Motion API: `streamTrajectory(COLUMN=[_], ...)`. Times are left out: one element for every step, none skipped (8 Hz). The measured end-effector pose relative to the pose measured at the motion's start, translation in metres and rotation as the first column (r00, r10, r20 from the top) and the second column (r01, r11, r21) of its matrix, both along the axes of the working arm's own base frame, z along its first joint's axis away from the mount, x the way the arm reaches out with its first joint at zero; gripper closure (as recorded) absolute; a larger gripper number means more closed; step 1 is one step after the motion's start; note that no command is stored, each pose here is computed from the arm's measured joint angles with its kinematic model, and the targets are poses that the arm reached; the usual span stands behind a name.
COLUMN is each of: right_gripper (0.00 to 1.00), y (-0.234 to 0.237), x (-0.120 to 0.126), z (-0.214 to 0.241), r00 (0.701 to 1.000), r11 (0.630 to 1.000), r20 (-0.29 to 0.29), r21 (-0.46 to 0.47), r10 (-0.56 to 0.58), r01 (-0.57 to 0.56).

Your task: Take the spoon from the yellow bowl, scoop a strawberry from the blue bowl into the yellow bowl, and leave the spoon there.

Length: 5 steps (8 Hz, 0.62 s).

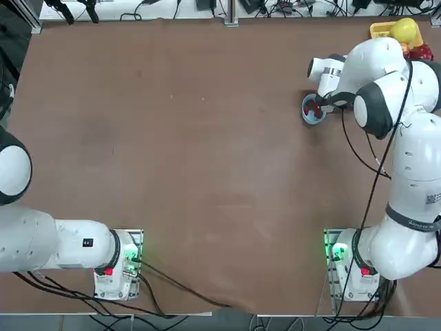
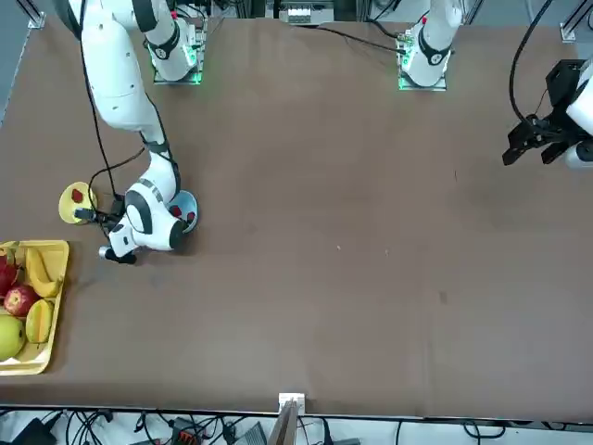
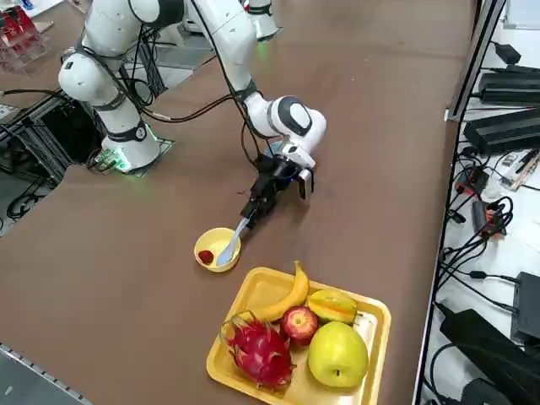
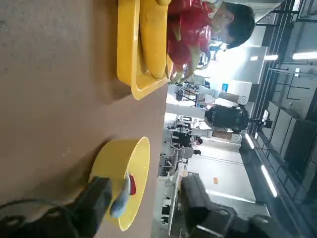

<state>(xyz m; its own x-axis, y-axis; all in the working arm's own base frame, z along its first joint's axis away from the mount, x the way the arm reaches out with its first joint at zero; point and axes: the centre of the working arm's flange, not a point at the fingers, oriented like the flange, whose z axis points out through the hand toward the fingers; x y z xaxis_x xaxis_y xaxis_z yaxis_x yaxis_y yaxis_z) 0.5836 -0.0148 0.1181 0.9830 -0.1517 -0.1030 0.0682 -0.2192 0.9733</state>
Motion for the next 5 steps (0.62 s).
streamTrajectory(right_gripper=[0.01,0.00,0.00,0.00,0.00], y=[0.003,0.008,0.013,0.017,0.020], x=[0.001,0.002,0.005,0.010,0.015], z=[0.001,0.003,0.009,0.019,0.032], r00=[1.000,1.000,0.999,0.999,0.998], r11=[1.000,1.000,1.000,0.999,0.998], r20=[0.001,-0.005,-0.017,-0.029,-0.041], r21=[0.001,0.005,0.013,0.026,0.042], r10=[0.006,0.016,0.027,0.040,0.052], r01=[-0.006,-0.016,-0.027,-0.039,-0.050])
